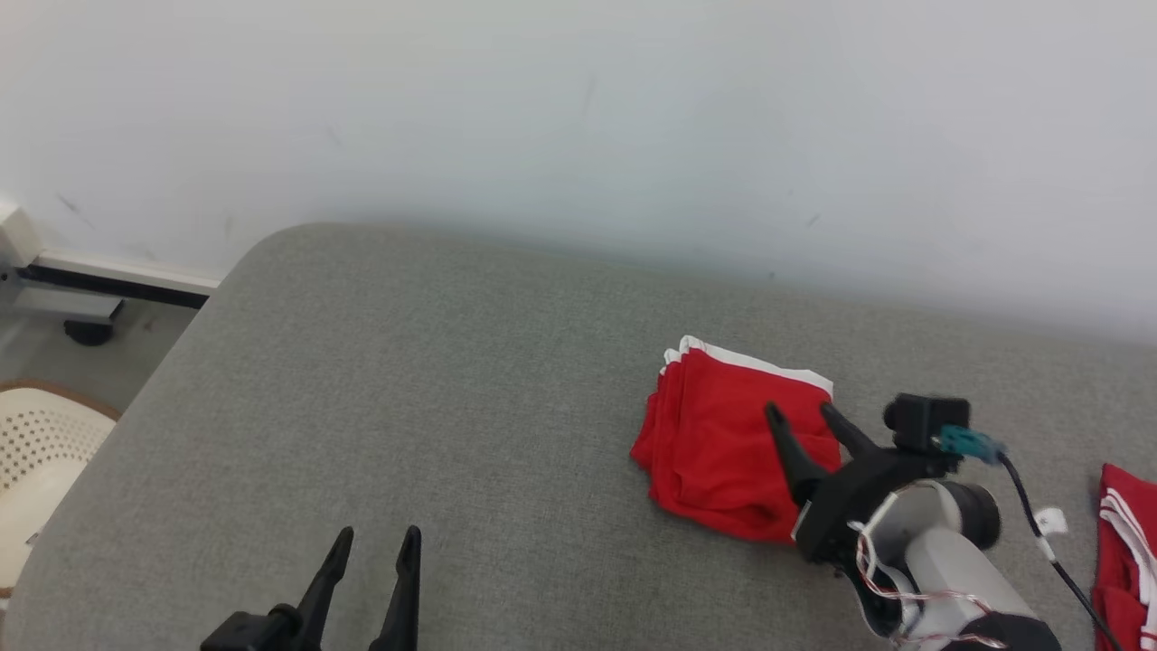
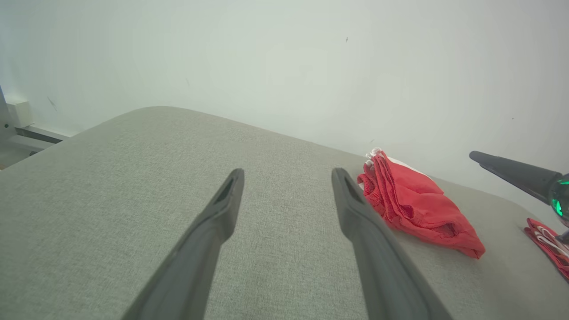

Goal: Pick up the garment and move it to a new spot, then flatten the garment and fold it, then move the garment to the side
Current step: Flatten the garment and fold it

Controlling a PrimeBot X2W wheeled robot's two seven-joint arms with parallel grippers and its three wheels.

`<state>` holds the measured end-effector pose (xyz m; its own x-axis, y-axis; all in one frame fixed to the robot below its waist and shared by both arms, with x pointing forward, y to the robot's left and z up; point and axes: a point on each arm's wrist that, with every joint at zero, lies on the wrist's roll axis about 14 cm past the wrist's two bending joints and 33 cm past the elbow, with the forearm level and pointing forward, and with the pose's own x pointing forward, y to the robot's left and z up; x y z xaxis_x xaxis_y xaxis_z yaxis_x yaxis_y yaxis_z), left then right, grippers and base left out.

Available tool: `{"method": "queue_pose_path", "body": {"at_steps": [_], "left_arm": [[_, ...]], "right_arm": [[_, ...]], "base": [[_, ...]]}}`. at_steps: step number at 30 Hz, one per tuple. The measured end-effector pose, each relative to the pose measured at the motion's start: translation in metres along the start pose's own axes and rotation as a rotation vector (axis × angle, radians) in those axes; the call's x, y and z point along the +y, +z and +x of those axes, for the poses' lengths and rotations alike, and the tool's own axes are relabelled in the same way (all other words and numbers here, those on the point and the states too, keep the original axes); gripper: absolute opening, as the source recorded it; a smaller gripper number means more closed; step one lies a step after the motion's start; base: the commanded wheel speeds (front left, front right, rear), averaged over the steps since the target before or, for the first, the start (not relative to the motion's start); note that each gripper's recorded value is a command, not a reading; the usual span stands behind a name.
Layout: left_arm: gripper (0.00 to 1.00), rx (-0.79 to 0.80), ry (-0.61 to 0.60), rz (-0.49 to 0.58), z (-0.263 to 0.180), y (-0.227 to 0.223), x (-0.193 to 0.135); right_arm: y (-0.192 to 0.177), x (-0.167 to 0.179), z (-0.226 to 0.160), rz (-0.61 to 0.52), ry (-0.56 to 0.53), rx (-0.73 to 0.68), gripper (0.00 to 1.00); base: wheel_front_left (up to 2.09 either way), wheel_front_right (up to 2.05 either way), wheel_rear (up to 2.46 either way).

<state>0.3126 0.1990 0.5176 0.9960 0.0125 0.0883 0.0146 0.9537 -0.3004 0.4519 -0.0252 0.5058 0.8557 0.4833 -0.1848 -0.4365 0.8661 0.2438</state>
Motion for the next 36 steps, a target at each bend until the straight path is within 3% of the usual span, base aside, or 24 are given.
{"method": "queue_pose_path", "body": {"at_steps": [7,17,24,36], "left_arm": [[1.00,-0.052,0.005,0.014,0.007,0.015,0.001],[1.00,-0.069,-0.018,0.025,0.009,0.015,0.002],[1.00,-0.046,-0.049,0.021,0.007,0.004,-0.002],[1.00,-0.007,-0.062,0.048,0.009,-0.010,-0.005]], "right_arm": [[0.028,-0.055,-0.065,-0.006,-0.171,-0.251,1.00],[0.009,-0.074,-0.140,-0.054,-0.302,-0.300,1.00],[-0.005,-0.081,-0.160,-0.065,-0.355,-0.302,1.00],[-0.018,-0.080,-0.158,-0.039,-0.361,-0.278,1.00]], "base": [[0.00,0.00,0.00],[0.00,0.00,0.00],[0.00,0.00,0.00],[0.00,0.00,0.00]]}}
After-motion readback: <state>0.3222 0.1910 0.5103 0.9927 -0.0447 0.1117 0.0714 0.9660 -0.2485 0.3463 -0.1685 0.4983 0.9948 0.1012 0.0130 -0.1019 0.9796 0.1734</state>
